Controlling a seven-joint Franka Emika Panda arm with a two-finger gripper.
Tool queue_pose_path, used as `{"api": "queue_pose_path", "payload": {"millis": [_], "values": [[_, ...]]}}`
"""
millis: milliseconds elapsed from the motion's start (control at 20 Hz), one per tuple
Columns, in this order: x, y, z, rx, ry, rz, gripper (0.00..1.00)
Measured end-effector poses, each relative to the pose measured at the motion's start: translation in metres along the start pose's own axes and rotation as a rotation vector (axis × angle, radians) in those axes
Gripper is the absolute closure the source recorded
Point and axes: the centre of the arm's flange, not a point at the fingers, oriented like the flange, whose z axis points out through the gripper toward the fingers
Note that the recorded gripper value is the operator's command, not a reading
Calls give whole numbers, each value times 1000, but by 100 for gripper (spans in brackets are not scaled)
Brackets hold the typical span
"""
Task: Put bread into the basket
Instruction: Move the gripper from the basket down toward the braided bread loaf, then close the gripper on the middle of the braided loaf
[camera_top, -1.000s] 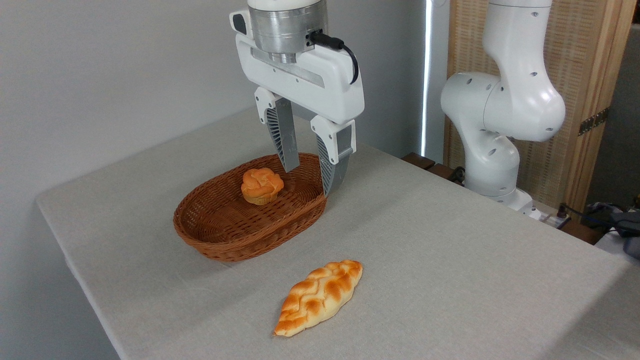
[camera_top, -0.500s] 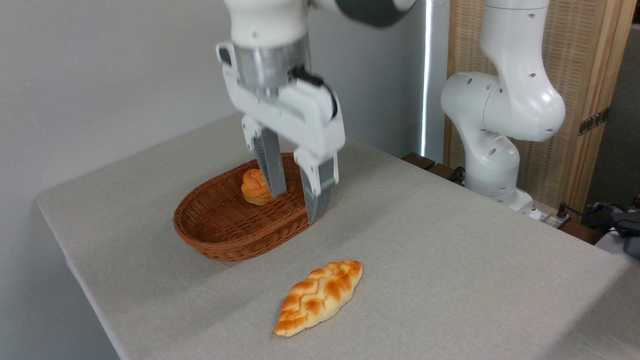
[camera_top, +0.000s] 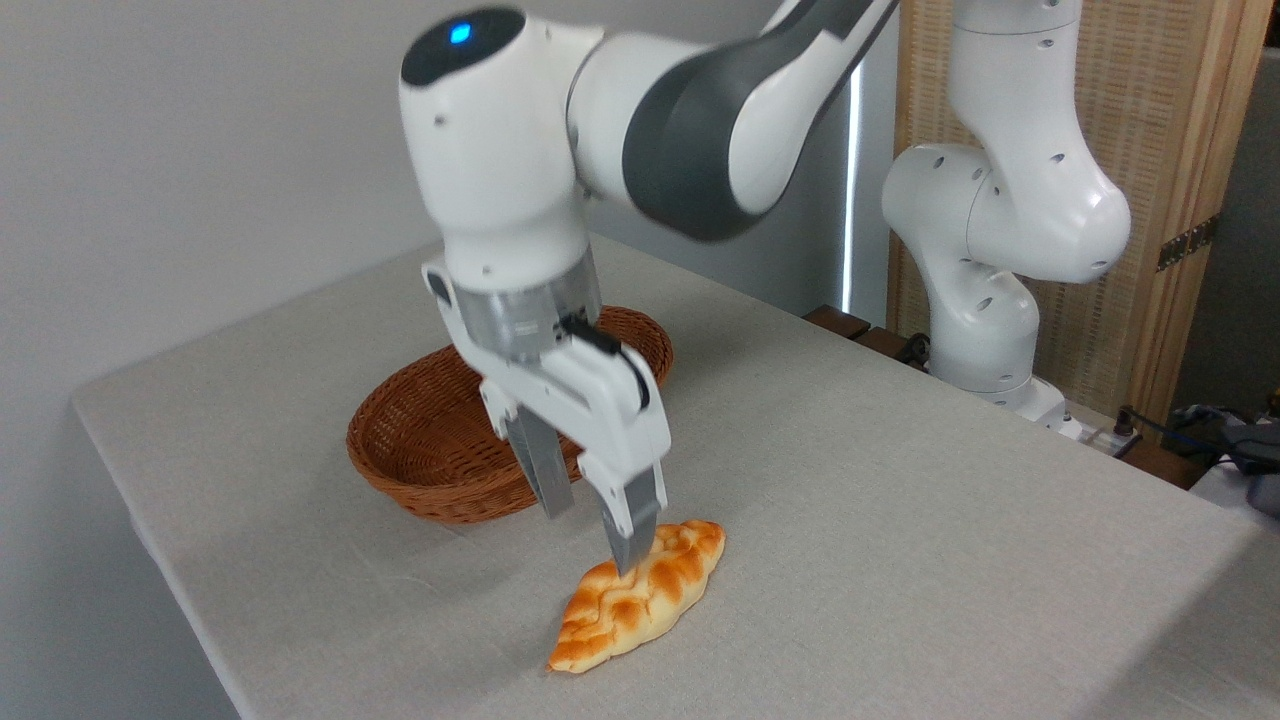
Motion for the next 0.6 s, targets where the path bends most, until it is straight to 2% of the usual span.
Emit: {"api": "queue_pose_path", "payload": {"millis": [250,600], "values": [[2,-13,26,-10,-22,-9,0],[3,-19,43,-22,-43,-10,0]]}}
